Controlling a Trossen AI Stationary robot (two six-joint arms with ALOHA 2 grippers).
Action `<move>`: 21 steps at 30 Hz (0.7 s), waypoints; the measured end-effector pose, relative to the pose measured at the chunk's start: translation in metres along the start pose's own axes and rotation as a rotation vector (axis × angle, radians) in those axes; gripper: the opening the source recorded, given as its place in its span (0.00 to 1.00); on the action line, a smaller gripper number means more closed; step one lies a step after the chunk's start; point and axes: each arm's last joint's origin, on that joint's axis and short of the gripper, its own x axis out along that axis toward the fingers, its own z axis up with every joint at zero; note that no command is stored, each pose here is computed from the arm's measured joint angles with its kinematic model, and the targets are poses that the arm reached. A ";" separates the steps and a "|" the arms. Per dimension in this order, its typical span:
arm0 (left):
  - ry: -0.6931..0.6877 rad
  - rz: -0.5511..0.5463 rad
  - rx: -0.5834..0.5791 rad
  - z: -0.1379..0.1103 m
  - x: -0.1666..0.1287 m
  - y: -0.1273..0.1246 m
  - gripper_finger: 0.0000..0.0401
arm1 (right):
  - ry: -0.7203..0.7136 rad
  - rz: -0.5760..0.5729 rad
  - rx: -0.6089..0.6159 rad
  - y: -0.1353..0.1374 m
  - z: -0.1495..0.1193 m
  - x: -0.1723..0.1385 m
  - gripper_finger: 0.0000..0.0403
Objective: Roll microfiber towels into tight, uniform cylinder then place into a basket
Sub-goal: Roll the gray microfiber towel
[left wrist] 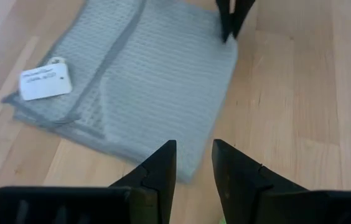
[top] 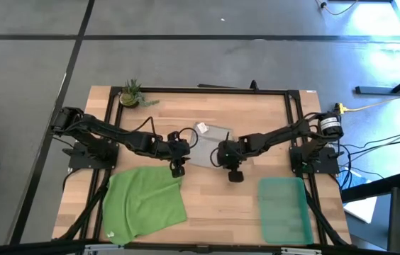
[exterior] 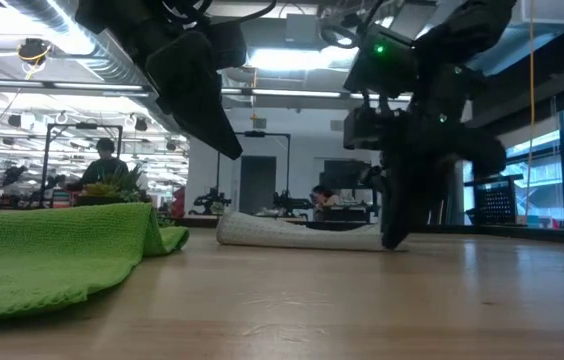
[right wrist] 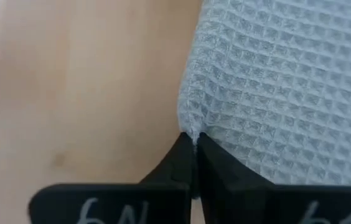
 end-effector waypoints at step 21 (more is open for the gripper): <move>0.001 -0.001 0.008 0.000 0.000 0.000 0.25 | -0.109 0.212 0.287 -0.080 0.023 -0.042 0.02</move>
